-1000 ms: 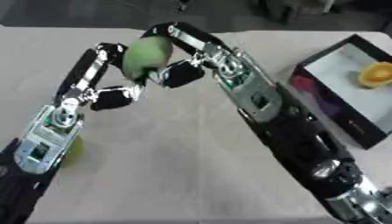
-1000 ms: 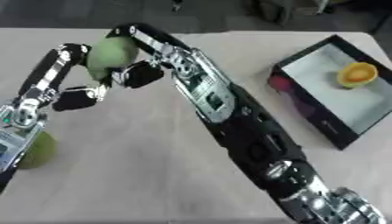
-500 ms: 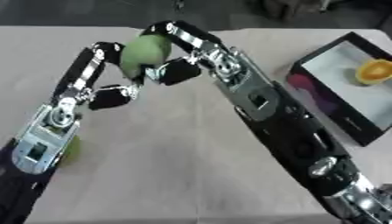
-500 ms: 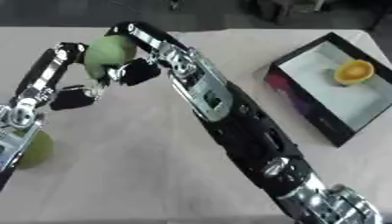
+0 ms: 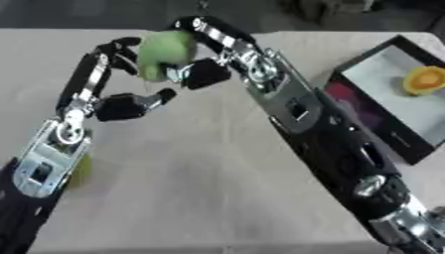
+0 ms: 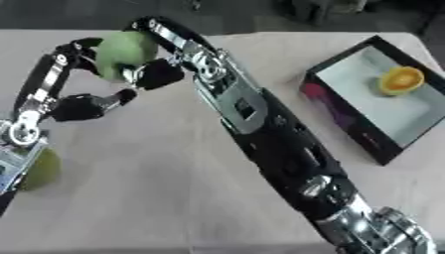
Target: Pick up the objects with one hand, pass them to the other hand, and then place them into the box on the other side of the table.
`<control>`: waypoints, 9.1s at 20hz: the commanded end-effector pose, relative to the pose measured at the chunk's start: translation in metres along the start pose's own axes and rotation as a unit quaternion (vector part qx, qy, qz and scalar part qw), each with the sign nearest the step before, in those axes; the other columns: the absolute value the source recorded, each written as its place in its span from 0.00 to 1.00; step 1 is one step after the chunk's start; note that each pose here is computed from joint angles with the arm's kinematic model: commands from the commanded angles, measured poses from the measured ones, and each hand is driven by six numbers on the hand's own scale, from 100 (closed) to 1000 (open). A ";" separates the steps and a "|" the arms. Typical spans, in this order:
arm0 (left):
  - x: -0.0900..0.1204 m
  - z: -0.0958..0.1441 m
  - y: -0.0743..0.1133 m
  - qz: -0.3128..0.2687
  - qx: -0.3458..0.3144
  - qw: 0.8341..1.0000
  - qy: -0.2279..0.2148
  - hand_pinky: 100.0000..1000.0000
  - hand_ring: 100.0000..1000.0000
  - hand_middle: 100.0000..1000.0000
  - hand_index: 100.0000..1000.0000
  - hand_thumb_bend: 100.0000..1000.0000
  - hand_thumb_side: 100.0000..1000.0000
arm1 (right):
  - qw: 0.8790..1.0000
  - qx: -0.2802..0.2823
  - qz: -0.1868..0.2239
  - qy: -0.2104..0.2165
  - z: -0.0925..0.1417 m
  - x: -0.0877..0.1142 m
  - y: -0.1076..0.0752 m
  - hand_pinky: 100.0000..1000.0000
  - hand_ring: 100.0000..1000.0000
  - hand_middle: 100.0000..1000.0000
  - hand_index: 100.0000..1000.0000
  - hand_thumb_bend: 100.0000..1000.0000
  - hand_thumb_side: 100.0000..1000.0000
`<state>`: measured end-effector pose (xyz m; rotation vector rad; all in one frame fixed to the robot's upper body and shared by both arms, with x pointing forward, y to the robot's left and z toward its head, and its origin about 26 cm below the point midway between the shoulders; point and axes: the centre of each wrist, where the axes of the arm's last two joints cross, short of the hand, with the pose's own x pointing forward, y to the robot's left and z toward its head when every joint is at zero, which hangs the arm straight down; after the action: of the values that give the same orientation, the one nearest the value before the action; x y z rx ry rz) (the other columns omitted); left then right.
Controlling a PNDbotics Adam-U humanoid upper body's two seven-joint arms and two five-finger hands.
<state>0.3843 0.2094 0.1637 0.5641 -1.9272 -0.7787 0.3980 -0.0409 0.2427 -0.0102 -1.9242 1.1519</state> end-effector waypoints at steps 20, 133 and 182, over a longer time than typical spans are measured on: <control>-0.022 0.015 0.040 -0.020 0.059 0.998 0.031 0.72 0.51 0.52 0.79 0.61 0.37 | 0.962 -0.241 -0.037 0.125 0.093 -0.075 -0.102 0.99 0.78 0.53 0.56 0.00 0.00; -0.095 0.076 0.087 -0.230 -0.314 0.882 0.264 0.75 0.75 0.71 0.75 0.65 0.00 | 0.885 -0.425 -0.002 0.192 0.197 -0.125 -0.173 1.00 0.93 0.89 0.90 0.00 0.23; -0.008 0.008 0.051 -0.147 0.013 0.987 0.062 0.61 0.44 0.40 0.48 0.00 0.00 | 0.987 -0.147 0.059 -0.008 0.096 -0.010 -0.116 0.99 0.95 0.94 0.91 0.00 0.11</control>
<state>0.3761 0.2533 0.1847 0.8749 -1.7205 -0.8983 0.3904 -0.1846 0.2881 -0.2797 -2.0860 0.8845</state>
